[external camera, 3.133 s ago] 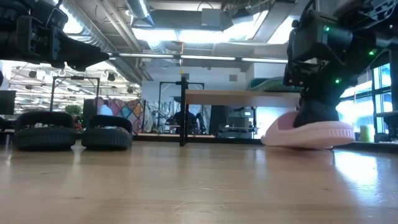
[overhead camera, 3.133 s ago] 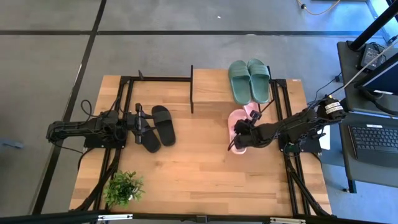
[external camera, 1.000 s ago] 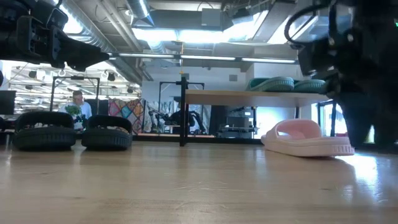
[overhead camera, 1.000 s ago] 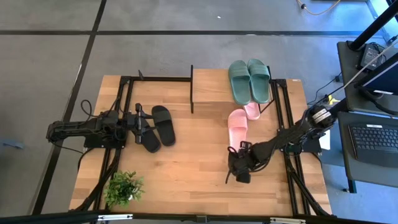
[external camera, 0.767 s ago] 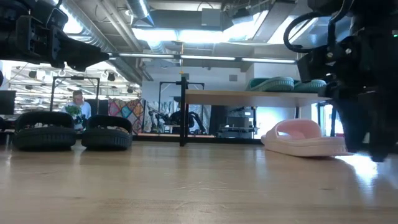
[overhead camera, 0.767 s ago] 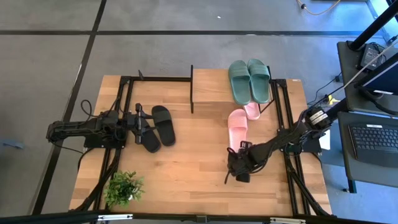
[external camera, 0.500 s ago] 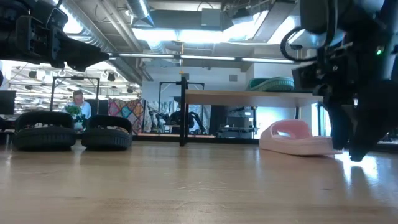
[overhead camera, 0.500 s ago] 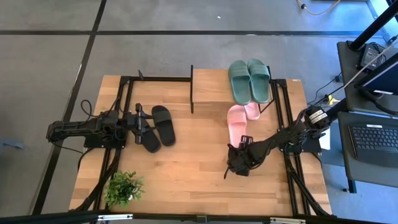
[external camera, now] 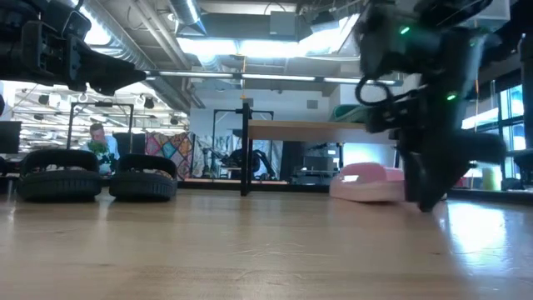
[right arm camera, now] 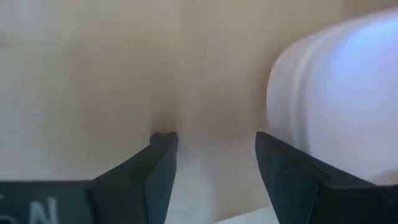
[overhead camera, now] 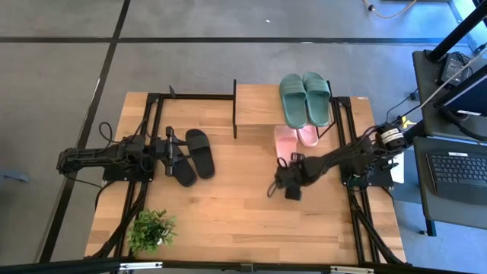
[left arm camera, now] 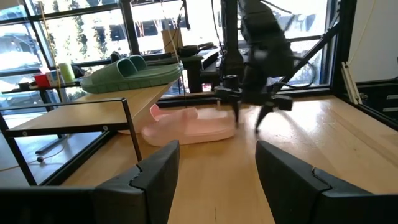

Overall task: Pick and place slides into the shelf
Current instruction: Put the pink slide under the shelf

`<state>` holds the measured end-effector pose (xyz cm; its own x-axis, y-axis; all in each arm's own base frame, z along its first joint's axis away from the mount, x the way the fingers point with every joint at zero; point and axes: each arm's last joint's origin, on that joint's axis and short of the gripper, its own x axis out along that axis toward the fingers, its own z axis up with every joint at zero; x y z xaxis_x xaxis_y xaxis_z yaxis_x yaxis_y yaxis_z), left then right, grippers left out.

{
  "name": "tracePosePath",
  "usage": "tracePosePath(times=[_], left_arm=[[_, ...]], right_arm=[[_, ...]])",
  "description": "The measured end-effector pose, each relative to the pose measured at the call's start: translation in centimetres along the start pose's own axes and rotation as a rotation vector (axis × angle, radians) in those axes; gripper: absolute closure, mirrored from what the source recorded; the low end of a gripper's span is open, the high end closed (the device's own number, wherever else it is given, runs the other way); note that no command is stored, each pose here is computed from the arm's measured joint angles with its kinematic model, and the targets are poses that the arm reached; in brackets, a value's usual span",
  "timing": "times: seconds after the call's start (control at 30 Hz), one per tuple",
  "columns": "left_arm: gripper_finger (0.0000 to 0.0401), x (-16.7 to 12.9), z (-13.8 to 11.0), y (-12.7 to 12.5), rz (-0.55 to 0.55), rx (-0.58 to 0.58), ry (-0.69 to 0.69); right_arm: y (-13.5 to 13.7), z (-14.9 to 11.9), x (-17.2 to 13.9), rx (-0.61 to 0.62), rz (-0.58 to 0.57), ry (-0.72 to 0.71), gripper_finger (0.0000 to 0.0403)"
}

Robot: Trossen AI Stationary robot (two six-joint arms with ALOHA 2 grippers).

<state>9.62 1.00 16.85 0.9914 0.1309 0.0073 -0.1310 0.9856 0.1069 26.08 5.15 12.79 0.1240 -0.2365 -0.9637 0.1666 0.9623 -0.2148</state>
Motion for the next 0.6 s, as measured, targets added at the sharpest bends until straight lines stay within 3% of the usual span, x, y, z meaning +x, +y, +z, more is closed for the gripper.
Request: tracePosePath(times=[0.6], left_arm=[[0.0197,0.0,0.0,0.0,0.0,0.001,0.0]], right_arm=[[-7.6,1.9,1.8,-0.006,-0.017,0.009,0.0188]])
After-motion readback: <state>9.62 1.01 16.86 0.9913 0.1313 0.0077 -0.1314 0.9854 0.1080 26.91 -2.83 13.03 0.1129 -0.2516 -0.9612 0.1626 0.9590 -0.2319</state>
